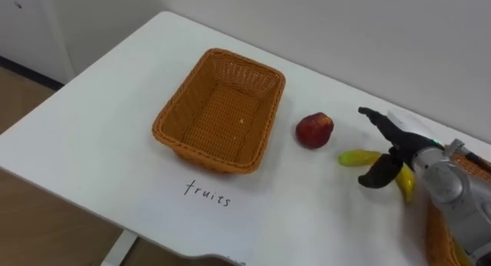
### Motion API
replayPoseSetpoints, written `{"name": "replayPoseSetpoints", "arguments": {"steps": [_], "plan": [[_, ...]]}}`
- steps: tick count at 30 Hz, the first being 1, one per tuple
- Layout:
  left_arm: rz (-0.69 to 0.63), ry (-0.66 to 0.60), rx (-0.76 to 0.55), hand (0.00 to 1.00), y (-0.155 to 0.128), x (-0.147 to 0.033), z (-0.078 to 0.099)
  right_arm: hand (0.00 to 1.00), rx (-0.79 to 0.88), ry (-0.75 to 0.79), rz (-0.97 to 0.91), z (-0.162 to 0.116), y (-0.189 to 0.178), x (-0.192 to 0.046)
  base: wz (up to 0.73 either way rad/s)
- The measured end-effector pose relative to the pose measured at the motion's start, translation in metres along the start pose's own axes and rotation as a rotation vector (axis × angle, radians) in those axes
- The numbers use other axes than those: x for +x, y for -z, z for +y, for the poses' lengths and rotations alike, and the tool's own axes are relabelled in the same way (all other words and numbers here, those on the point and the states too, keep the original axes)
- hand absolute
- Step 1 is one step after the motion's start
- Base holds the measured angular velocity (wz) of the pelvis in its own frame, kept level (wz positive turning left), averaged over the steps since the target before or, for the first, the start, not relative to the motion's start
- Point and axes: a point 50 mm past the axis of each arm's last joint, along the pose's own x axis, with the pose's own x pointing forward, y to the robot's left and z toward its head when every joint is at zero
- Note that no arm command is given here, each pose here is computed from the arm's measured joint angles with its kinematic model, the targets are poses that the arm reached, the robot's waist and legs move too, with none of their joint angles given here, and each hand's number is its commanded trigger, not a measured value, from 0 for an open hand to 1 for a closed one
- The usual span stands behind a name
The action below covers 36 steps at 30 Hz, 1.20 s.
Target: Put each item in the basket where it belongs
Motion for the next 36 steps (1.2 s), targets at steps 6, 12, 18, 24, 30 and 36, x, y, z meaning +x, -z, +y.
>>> {"name": "replayPoseSetpoints", "arguments": {"steps": [6,12,18,24,30,36], "plan": [[0.022,0.007,0.007,0.0,0.003,0.0,-0.001,0.0,-0.009,-0.039,0.099,0.009,0.019,0.001,0.03],[0.029,0.015,0.007,0.0,0.004,0.0,-0.001,0.0,-0.015,-0.044,0.121,0.008,0.023,0.003,0.0],[0.031,0.019,0.007,0.0,0.004,0.0,-0.001,0.0,-0.01,-0.05,0.133,0.009,0.025,0.005,0.0],[0.034,0.04,0.007,0.0,0.005,-0.001,-0.002,0.0,-0.008,-0.054,0.151,0.01,0.027,0.005,0.05],[0.046,0.047,0.01,0.0,0.005,-0.001,-0.003,0.0,-0.007,-0.054,0.163,0.01,0.028,0.005,0.03],[0.048,0.049,0.01,0.0,0.005,-0.001,-0.003,0.0,-0.006,-0.06,0.174,0.012,0.031,0.005,0.0]]}}
